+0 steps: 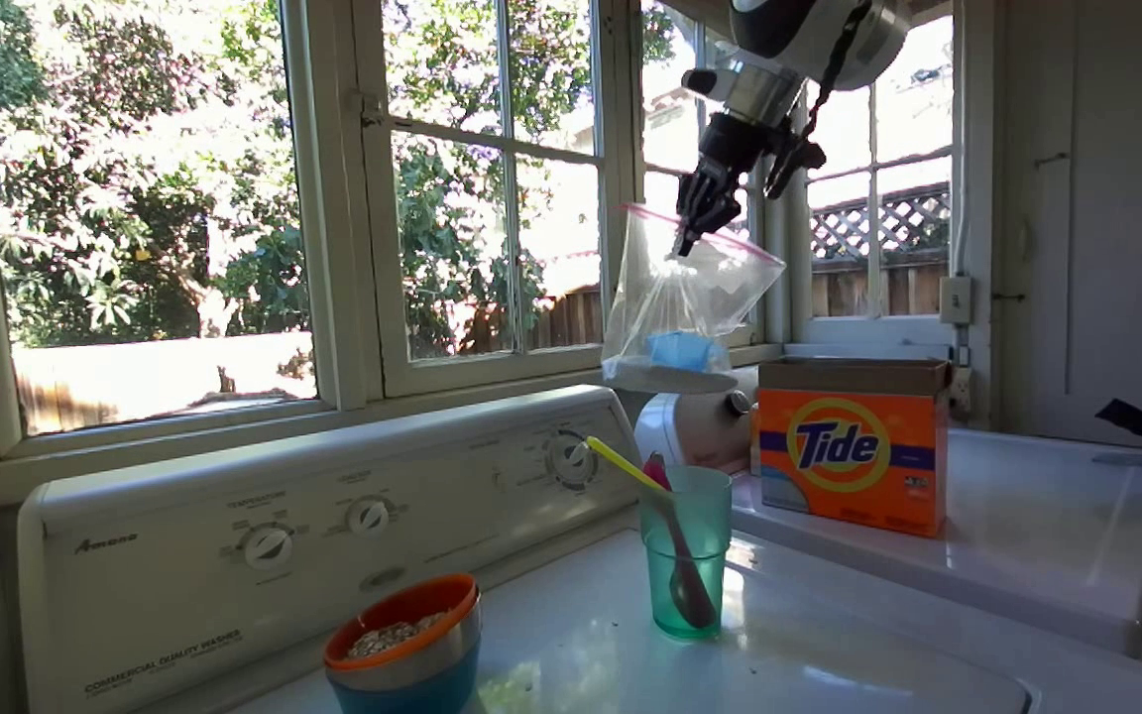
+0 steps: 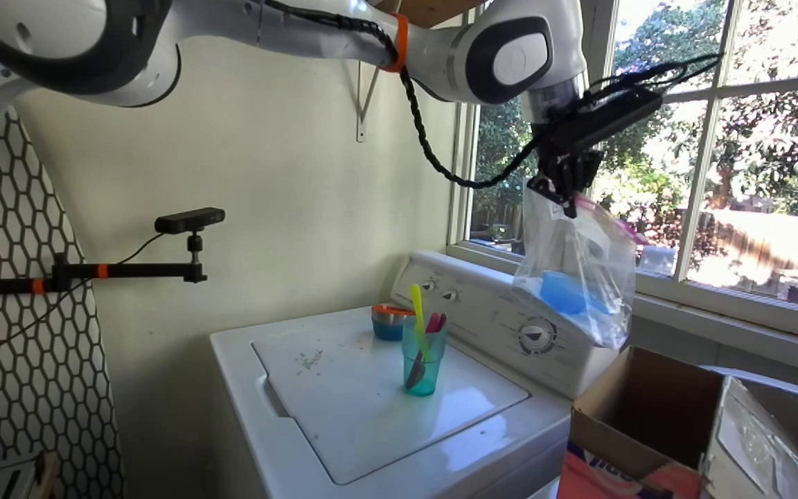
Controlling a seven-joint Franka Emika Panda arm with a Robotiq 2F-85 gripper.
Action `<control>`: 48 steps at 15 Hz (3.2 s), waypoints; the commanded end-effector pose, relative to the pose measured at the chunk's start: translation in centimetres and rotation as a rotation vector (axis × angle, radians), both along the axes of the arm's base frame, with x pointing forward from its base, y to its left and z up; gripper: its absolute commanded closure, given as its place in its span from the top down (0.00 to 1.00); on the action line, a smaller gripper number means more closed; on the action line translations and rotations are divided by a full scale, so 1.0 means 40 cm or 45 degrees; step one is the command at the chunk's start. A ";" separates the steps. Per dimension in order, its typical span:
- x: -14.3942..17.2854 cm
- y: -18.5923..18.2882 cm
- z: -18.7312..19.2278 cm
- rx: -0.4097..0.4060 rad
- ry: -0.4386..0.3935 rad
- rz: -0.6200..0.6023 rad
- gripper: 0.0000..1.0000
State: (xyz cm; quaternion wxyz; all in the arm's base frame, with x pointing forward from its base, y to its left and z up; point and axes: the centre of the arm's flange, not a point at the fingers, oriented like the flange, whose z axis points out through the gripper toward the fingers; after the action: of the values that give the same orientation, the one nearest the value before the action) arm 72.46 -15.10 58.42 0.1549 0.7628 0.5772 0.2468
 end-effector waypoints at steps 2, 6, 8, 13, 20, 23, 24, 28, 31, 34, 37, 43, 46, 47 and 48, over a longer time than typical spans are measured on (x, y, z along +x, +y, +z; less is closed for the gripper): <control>-0.154 0.066 0.187 -0.122 0.122 -0.273 0.01; -0.298 0.098 0.270 -0.196 0.153 -0.549 0.01; -0.352 0.115 0.283 -0.228 0.182 -0.675 0.01; -0.328 0.102 0.304 -0.223 0.180 -0.706 0.02; -0.310 0.117 0.213 -0.182 0.413 -1.137 0.01; -0.314 0.079 0.193 -0.165 0.490 -1.341 0.01; -0.310 0.062 0.187 -0.163 0.501 -1.410 0.01; -0.276 -0.037 0.200 -0.181 0.437 -1.475 0.01; -0.275 -0.121 0.228 -0.282 0.400 -1.608 0.01; -0.266 -0.180 0.269 -0.345 0.327 -1.650 0.01; -0.304 -0.178 0.245 -0.340 0.303 -1.624 0.01; -0.266 -0.164 0.212 -0.354 0.189 -1.451 0.01; -0.208 -0.153 0.183 -0.384 0.069 -1.258 0.01; -0.187 -0.153 0.175 -0.387 0.033 -1.199 0.01; -0.172 -0.154 0.166 -0.391 0.031 -1.166 0.01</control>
State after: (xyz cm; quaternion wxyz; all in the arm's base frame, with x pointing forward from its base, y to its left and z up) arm 65.07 -20.88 66.14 0.3411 0.9243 0.1680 0.0342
